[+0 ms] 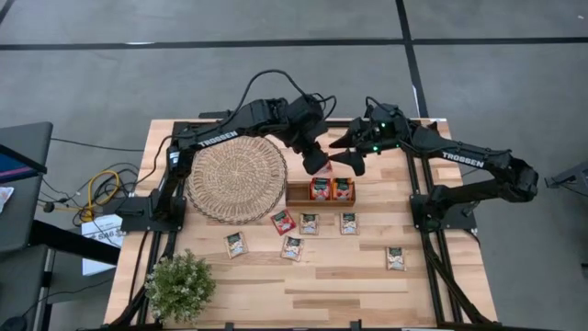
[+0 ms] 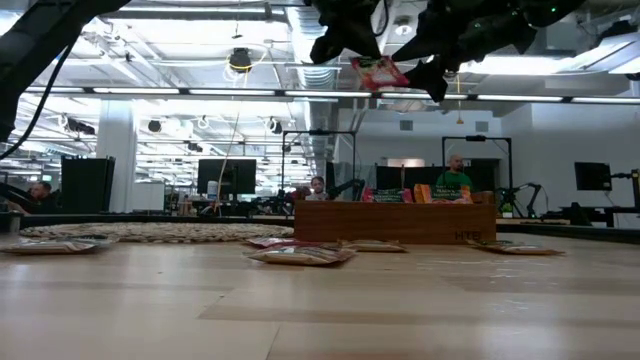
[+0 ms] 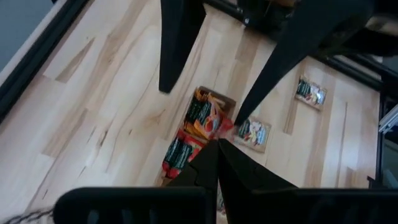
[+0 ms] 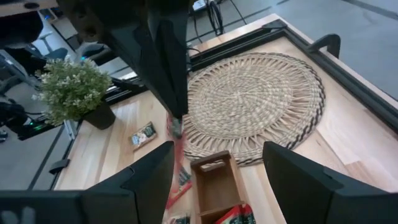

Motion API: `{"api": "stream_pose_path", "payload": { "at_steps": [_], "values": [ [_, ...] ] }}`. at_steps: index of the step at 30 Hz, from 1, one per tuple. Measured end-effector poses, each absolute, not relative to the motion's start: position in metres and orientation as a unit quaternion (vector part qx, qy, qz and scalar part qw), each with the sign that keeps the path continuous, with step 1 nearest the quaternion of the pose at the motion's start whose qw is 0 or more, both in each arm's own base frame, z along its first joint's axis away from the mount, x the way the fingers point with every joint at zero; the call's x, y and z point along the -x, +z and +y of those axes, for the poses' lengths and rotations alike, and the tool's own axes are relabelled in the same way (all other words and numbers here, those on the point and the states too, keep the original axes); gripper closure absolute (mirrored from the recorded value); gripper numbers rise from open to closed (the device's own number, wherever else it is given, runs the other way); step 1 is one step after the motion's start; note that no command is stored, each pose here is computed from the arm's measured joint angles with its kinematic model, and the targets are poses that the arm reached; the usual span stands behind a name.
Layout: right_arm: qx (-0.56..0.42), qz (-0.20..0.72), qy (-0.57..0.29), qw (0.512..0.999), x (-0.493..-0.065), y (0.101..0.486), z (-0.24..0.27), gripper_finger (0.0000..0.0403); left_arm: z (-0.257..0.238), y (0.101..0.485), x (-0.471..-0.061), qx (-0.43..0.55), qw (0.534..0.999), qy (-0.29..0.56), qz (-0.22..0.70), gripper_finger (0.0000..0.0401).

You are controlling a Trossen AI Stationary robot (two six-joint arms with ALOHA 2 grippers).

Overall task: Pick & Place Tea
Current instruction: Put the red tea bag into the middle section of the wooden organizer

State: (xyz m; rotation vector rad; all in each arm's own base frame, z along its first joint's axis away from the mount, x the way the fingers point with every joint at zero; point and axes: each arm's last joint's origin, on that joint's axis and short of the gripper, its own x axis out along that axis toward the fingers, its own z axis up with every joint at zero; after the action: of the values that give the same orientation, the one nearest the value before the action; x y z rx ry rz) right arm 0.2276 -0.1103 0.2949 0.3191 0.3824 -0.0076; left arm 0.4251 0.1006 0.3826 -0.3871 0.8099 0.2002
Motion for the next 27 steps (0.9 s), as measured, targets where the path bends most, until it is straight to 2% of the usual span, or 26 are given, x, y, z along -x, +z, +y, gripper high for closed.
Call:
{"api": "stream_pose_path", "payload": {
  "at_steps": [10,16,22,27],
  "values": [
    [-0.167,0.189,-0.001,0.968,-0.2282,0.2950,-0.1091,0.0166,0.1012,0.3850,-0.4275,0.190,0.902,0.097,0.374,0.0401],
    [-0.162,0.185,0.009,0.969,-0.2308,0.2962,-0.1047,0.0198,0.1009,0.3874,-0.4300,0.193,0.909,0.085,0.359,0.0401],
    [-0.160,0.185,0.015,0.969,-0.2321,0.2963,-0.1020,0.0264,0.1007,0.3880,-0.4307,0.196,0.911,0.079,0.355,0.0401],
    [-0.157,0.185,0.016,0.970,-0.2321,0.2964,-0.1020,0.0365,0.1007,0.3878,-0.4308,0.197,0.910,0.079,0.355,0.0401]
  ]
}}
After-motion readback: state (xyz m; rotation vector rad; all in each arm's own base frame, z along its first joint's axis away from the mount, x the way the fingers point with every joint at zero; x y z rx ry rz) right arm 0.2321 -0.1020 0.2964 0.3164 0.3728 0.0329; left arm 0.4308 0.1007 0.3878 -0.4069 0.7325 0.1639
